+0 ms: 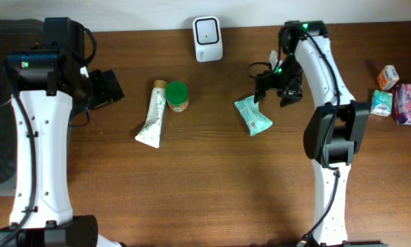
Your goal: Scan the item barcode
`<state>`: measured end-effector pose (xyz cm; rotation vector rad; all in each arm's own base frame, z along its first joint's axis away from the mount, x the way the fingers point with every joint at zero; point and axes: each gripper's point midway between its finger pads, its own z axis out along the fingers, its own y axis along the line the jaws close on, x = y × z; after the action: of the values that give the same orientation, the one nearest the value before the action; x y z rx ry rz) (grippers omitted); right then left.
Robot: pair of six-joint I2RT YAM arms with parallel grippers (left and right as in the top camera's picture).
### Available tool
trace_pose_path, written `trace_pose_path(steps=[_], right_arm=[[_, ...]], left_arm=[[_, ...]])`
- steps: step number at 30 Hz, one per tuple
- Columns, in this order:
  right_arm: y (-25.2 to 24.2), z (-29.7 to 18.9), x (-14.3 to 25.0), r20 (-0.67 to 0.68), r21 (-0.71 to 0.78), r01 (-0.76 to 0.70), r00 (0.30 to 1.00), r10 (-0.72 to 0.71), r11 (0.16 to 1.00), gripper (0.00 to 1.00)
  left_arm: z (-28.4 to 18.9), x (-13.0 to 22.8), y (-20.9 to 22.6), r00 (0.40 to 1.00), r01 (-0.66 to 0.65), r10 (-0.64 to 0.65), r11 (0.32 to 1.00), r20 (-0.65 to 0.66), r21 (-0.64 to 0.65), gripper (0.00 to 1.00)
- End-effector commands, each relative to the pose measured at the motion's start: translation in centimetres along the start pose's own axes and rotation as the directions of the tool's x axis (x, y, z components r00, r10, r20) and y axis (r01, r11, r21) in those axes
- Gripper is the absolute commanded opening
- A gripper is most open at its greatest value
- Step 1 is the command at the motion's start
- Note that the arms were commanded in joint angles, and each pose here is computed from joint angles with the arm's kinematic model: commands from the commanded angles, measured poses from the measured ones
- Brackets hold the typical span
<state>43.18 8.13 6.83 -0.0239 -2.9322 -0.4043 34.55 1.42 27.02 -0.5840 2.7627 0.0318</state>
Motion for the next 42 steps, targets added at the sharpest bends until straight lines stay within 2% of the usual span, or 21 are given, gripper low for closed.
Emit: trace_pose_path(steps=[1, 3, 4, 8, 11, 13, 19, 22, 31, 33, 38, 42], right_arm=[[0.2, 1.7, 0.8, -0.045, -0.035, -0.001, 0.999, 0.000, 0.999, 0.47], [0.5, 3.1, 1.5, -0.082, -0.032, 0.003, 0.997, -0.006, 0.999, 0.24], [0.5, 3.6, 1.7, -0.091, -0.013, 0.012, 0.996, -0.013, 1.000, 0.04], [-1.3, 1.8, 1.1, -0.028, 0.166, -0.062, 0.997, 0.068, 0.984, 0.04], [0.2, -2.6, 1.2, 0.049, 0.169, -0.052, 0.998, 0.044, 0.984, 0.04], [1.6, -3.4, 1.5, 0.065, 0.165, -0.025, 0.998, 0.015, 0.986, 0.04], [5.2, 0.2, 1.3, 0.044, 0.188, 0.077, 0.995, -0.087, 0.979, 0.04], [3.7, 2.0, 1.1, 0.037, 0.247, 0.051, 0.997, -0.062, 0.968, 0.04], [1.4, 7.7, 1.8, -0.013, 0.266, 0.023, 1.000, -0.020, 0.964, 0.04], [1.9, 6.6, 1.6, 0.002, 0.263, 0.024, 1.000, -0.026, 0.964, 0.04], [4.7, -0.7, 0.3, 0.115, 0.238, 0.034, 0.991, -0.063, 0.971, 0.04], [5.0, -0.6, -0.7, 0.152, 0.230, 0.039, 0.986, -0.075, 0.973, 0.04]], left_arm=[[-0.6, 0.0, 0.5, 1.000, 0.014, -0.014, 1.000, 0.019, -0.003, 0.99], [-0.6, -0.1, 0.5, 1.000, 0.014, -0.014, 1.000, 0.019, -0.003, 0.99], [-0.6, 0.0, 0.5, 1.000, 0.014, -0.014, 1.000, 0.019, -0.003, 0.99], [-0.6, 0.0, 0.5, 1.000, 0.014, -0.014, 1.000, 0.019, -0.003, 0.99], [-0.6, 0.0, 0.5, 1.000, 0.014, -0.014, 1.000, 0.019, -0.003, 0.99], [-0.6, 0.0, 0.5, 1.000, 0.014, -0.014, 1.000, 0.019, -0.003, 0.99], [-0.6, -0.1, 0.5, 1.000, 0.014, -0.014, 1.000, 0.019, -0.003, 0.99], [-0.6, 0.0, 0.5, 1.000, 0.014, -0.014, 1.000, 0.019, -0.003, 0.99], [-0.6, -0.1, 0.5, 1.000, 0.014, -0.014, 1.000, 0.019, -0.003, 0.99], [-0.6, 0.0, 0.5, 1.000, 0.014, -0.014, 1.000, 0.019, -0.003, 0.99], [-0.6, -0.1, 0.5, 1.000, 0.014, -0.014, 1.000, 0.019, -0.003, 0.99], [-0.6, 0.0, 0.5, 1.000, 0.014, -0.014, 1.000, 0.019, -0.003, 0.99]])
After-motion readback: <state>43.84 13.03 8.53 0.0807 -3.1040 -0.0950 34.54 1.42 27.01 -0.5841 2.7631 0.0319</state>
